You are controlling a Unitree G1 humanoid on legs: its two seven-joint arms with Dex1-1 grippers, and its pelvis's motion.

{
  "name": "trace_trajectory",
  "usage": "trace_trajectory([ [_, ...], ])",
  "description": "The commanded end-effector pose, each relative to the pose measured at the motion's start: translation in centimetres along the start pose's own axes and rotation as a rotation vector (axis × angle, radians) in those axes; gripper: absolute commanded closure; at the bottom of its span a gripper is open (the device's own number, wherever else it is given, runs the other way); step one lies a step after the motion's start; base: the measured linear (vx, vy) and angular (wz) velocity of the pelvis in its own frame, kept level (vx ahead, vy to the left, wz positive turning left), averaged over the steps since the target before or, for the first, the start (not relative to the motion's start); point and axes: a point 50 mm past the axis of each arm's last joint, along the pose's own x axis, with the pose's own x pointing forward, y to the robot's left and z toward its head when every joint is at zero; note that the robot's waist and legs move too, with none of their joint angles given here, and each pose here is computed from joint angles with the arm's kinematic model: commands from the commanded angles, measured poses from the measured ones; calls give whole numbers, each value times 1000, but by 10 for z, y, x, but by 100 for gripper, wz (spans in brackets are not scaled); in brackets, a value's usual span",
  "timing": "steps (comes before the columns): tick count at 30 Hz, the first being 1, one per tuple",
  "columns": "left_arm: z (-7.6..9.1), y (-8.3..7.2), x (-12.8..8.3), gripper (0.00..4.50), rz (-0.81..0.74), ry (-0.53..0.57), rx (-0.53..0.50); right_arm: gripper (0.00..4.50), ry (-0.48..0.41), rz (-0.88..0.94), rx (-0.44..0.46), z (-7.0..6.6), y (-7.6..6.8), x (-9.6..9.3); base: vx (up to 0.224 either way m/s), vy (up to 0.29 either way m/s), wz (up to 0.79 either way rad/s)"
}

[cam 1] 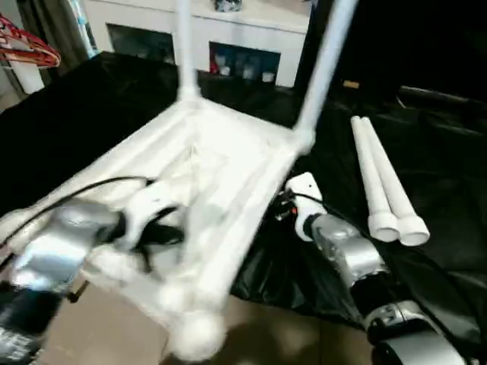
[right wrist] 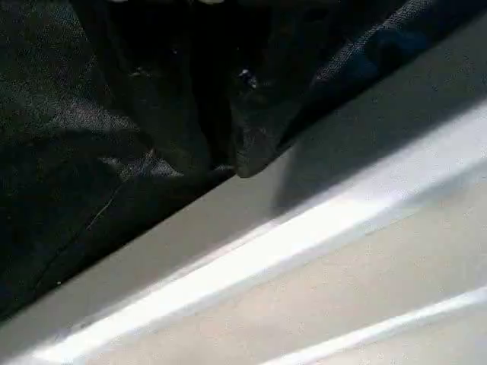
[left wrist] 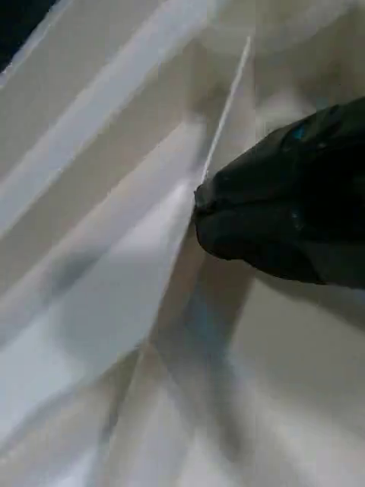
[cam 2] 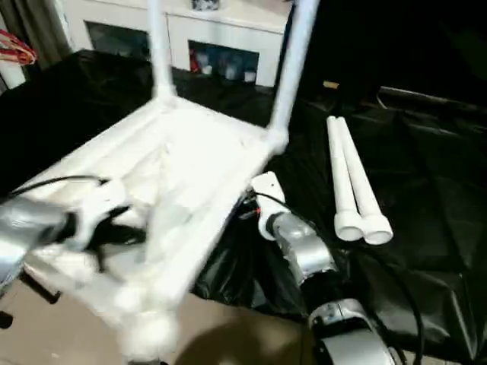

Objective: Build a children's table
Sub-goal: Rotate table base

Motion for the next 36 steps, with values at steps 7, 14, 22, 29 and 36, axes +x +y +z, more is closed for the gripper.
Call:
trace_trajectory([
  [7, 22, 34, 38, 450, 228, 19, 77, 440, -55, -22, -49, 16, -13, -4, 0, 0, 0],
  [14, 35, 52, 56, 450, 390, 34, 92, 440, -116, 185, -176, 29, -23, -35, 0, 0, 0],
  [22, 58, 62, 66, 450, 569, -120, 9, 440, -62, 437, -287, 31, -24, -81, 0, 0, 0],
  [29, 73, 65, 63, 450, 589, -284, -40, 440, -2, 495, -320, 27, -25, -101, 0, 0, 0],
  [36, 72, 48, 54, 450, 227, -342, 97, 440, 24, 547, -310, 24, -20, -110, 0, 0, 0],
])
